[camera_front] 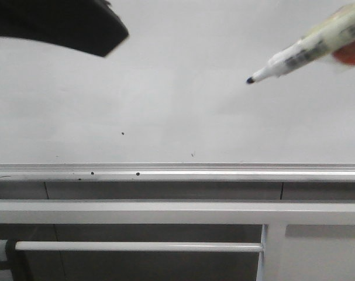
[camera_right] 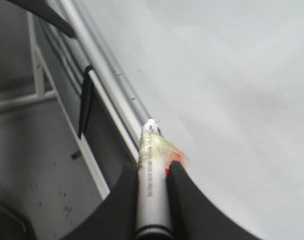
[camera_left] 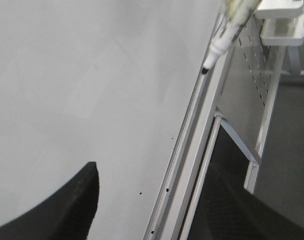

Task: Write number 1 on whiteboard

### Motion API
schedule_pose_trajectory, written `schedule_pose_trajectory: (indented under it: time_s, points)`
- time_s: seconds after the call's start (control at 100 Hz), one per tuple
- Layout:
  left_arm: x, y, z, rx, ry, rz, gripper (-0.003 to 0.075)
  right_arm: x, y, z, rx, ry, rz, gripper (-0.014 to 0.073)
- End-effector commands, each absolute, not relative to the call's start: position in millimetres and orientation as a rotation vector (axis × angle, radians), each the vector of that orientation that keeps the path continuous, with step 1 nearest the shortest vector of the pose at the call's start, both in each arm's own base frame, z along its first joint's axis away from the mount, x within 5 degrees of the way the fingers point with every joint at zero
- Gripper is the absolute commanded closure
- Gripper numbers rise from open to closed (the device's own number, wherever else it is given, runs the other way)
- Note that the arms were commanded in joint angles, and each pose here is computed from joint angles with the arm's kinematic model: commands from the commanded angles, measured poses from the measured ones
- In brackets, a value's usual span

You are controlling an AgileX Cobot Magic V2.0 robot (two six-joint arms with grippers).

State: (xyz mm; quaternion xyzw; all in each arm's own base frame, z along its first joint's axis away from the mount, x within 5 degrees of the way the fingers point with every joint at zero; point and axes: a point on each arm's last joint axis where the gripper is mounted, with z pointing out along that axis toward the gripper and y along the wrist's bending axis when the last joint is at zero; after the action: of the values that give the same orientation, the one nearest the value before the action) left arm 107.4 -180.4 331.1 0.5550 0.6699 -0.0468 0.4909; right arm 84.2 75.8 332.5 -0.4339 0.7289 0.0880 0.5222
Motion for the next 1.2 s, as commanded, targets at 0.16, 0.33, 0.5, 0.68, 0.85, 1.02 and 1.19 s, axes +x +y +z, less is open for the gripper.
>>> schedule_pose_trajectory:
  time_s: [0.16,0.33,0.5,0.68,0.85,1.02,1.19]
  points:
    - [94,-144,345,1.081,1.651,-0.272,0.0327,60,42,342,-0.819,1.679,0.263,0.0655]
    - [94,-133,330,0.953,1.706,-0.308,0.0421,45,26,321,-0.705,1.683,0.347,0.0654]
    - [93,-131,318,0.902,1.761,-0.343,0.0428,33,14,298,-0.589,1.697,0.441,0.0654]
    - [92,-135,322,0.927,1.706,-0.379,0.0428,26,8,297,-0.568,1.646,0.461,0.0659]
    - [90,-138,325,0.951,1.653,-0.409,0.0428,26,7,296,-0.569,1.658,0.459,0.0659]
    - [91,-138,326,0.974,1.618,-0.361,0.0566,25,9,296,-0.561,1.673,0.507,0.0659]
    - [92,-137,327,0.98,1.605,-0.35,0.0741,25,10,296,-0.559,1.676,0.517,0.0659]
